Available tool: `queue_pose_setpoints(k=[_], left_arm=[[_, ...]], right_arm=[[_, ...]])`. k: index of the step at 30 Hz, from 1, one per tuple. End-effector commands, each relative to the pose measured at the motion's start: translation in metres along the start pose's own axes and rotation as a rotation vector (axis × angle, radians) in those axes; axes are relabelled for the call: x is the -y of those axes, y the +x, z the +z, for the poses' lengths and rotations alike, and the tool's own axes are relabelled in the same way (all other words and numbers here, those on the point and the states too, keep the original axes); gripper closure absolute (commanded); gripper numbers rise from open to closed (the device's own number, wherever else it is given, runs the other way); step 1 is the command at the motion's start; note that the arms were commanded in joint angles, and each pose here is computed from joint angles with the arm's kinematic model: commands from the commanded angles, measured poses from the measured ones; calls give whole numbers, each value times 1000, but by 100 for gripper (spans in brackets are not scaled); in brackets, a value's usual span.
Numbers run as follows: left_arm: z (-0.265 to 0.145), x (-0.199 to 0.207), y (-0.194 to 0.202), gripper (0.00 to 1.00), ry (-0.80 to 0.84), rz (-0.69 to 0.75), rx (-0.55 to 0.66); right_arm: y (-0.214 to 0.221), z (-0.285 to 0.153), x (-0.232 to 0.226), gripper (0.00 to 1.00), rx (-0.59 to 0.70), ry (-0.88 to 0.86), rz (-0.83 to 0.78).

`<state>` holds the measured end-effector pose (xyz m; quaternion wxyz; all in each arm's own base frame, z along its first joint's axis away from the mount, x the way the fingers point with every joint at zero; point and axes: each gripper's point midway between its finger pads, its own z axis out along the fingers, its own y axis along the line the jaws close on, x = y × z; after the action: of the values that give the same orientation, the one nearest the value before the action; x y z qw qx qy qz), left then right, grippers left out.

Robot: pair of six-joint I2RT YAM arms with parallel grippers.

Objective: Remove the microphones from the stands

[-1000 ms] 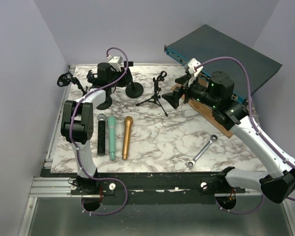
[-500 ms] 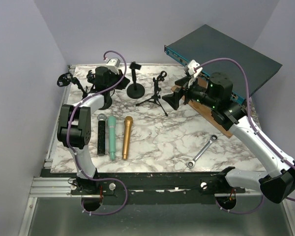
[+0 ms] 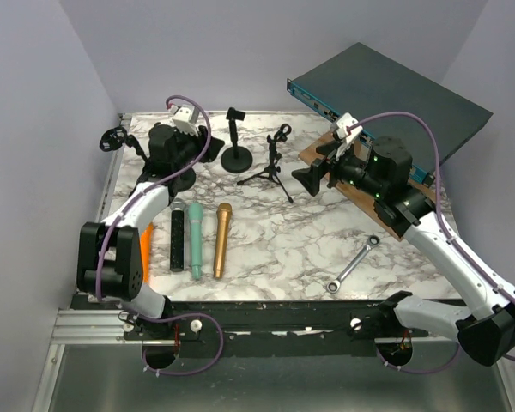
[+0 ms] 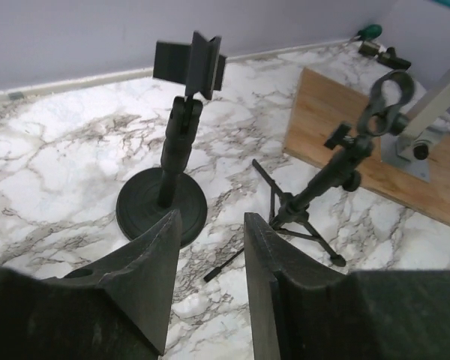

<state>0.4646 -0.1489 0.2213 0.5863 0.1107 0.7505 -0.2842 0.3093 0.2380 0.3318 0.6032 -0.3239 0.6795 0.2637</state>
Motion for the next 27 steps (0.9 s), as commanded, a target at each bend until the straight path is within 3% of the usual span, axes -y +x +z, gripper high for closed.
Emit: queue_pose_setpoints(k=[1, 15, 20, 27], left_arm=[[-32, 26, -32, 56, 41, 74, 68], [-148, 59, -50, 2, -85, 261, 110], [-190, 64, -52, 1, -167, 295, 146], [-225, 82, -43, 1, -147, 335, 125]], right_arm=[[-2, -7, 14, 0, 26, 76, -27], [15, -30, 12, 0, -19, 111, -18], [20, -46, 23, 0, -25, 211, 12], [33, -76, 37, 0, -44, 345, -7]])
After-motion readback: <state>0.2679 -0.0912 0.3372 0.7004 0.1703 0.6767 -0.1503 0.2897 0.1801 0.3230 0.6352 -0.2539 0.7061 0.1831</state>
